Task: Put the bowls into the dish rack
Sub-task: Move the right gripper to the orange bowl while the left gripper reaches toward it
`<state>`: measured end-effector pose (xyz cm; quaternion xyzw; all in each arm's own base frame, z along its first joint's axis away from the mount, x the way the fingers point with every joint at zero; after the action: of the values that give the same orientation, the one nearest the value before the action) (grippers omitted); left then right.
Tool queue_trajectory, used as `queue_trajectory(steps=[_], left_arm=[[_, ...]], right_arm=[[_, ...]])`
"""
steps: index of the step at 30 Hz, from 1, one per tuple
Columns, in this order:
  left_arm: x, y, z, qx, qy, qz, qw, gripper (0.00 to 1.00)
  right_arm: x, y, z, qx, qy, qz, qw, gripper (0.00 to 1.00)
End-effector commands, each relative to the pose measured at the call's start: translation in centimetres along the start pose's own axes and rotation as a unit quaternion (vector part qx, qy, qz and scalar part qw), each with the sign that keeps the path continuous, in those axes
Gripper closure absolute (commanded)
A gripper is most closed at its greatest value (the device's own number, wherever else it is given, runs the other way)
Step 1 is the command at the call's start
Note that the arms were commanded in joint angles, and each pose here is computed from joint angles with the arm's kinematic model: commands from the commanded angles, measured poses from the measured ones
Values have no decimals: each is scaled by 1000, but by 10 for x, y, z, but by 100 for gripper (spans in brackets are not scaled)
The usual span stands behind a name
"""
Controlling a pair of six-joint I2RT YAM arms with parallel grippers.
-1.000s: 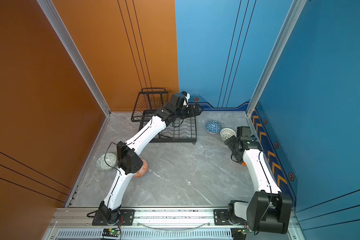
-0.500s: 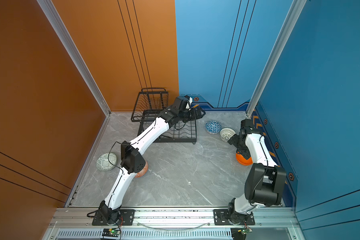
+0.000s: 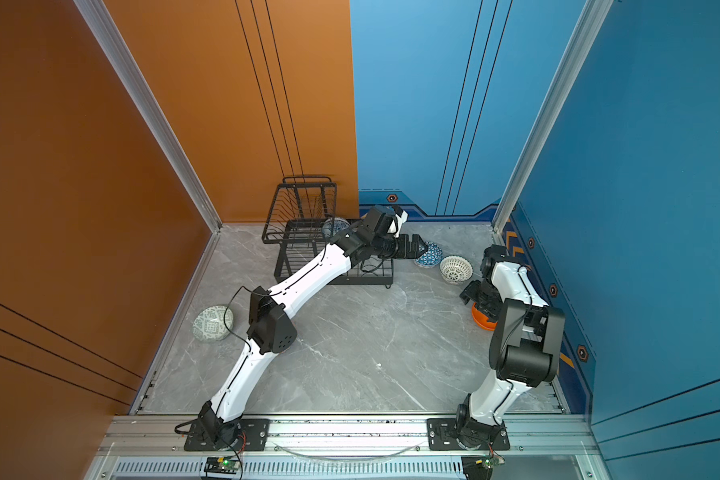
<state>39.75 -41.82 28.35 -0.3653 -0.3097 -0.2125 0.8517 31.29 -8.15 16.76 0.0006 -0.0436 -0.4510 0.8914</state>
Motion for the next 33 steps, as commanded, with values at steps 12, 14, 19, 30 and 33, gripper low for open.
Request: queue_trajectory(steps=[12,14,19,30,33], left_arm=[[-10,-12,20,8,33,-33,999,2],[-11,-13,22,11,34,-35,999,2],[-16,-11,27,25,40,-38,998,2],[-29,-3,50,90,43,-37,994,2],[-31,1,61,111,40,-32,993,2]], right_arm=[[6,10,-15,-8,18,12,1000,53],[6,11,-16,-9,18,12,1000,60],[5,18,-13,-3,15,21,1000,78],[-21,45,6,16,11,50,999,100],[-36,56,13,22,8,68,997,100]])
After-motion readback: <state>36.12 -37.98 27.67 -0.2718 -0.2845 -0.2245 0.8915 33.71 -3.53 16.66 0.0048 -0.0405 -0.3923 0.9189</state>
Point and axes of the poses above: each gripper's point midway between its finger pads, its own z axis back along the fingers, its own y axis along the line the jaws close on, x = y × z, the point moved 10 cm from there along z, back along the fingers, and after that the axes turned 9 degrees about -z, right-handed, at the moved point
